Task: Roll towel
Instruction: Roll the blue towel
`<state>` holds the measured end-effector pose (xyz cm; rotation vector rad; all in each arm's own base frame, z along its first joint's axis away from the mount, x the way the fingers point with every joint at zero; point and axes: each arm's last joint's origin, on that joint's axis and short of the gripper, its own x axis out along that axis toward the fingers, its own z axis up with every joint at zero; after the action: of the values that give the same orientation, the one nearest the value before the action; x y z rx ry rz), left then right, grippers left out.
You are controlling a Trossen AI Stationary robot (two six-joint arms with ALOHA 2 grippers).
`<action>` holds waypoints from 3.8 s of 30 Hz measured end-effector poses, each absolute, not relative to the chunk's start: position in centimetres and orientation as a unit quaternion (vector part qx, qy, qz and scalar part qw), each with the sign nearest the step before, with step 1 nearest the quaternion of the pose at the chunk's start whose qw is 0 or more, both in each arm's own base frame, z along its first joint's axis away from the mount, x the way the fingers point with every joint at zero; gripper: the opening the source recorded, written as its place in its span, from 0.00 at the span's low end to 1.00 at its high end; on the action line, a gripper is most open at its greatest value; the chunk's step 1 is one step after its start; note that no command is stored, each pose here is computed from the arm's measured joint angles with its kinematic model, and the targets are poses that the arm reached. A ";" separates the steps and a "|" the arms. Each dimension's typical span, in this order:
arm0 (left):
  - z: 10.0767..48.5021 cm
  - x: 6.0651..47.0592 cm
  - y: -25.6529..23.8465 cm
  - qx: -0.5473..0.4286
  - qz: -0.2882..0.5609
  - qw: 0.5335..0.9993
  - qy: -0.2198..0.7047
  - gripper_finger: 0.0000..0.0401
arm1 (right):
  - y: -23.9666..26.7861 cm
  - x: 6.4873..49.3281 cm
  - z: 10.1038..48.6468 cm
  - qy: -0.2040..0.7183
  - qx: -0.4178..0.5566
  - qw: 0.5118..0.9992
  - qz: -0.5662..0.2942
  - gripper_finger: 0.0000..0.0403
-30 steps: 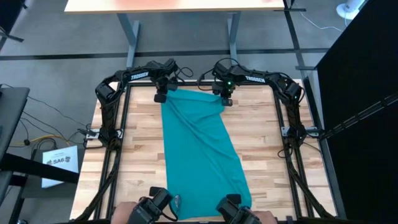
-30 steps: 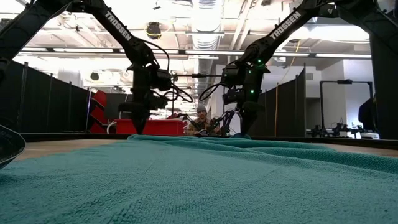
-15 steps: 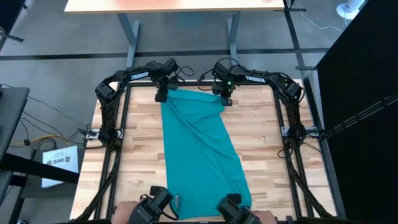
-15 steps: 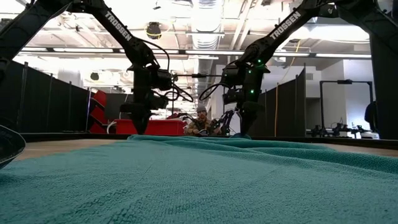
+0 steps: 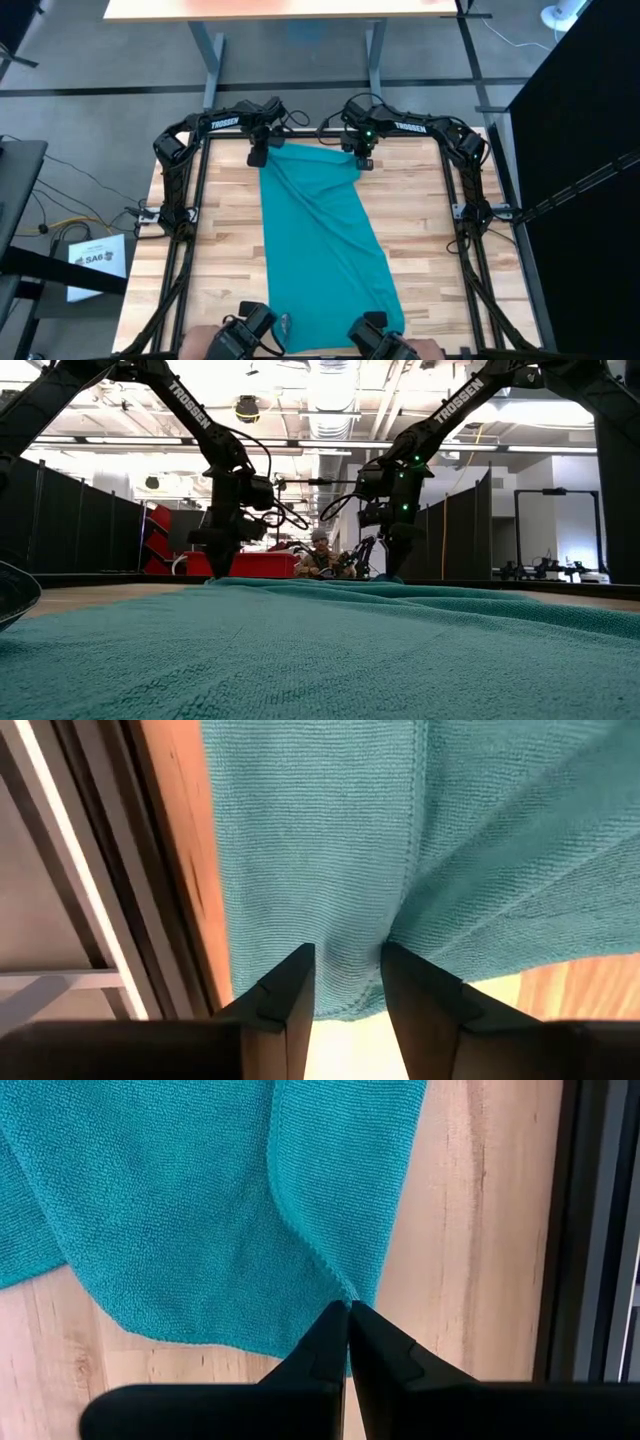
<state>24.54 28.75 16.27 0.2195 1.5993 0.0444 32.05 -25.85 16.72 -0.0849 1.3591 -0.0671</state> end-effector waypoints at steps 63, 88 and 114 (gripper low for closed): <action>31.7 22.0 30.0 0.051 0.174 0.761 0.623 0.00 | -35.2 25.5 33.0 0.521 0.011 0.825 -0.221 0.00; 38.1 24.8 17.9 0.026 0.130 0.797 0.589 0.00 | -21.8 22.2 39.8 0.494 0.042 0.856 -0.146 0.00; 34.9 28.3 1.1 0.051 0.089 0.755 0.647 0.00 | -3.7 18.5 33.8 0.534 0.060 0.844 0.008 0.00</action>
<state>28.25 1.12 34.89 0.1116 1.4120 0.1943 18.51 -3.75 33.84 0.1271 1.1266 0.0167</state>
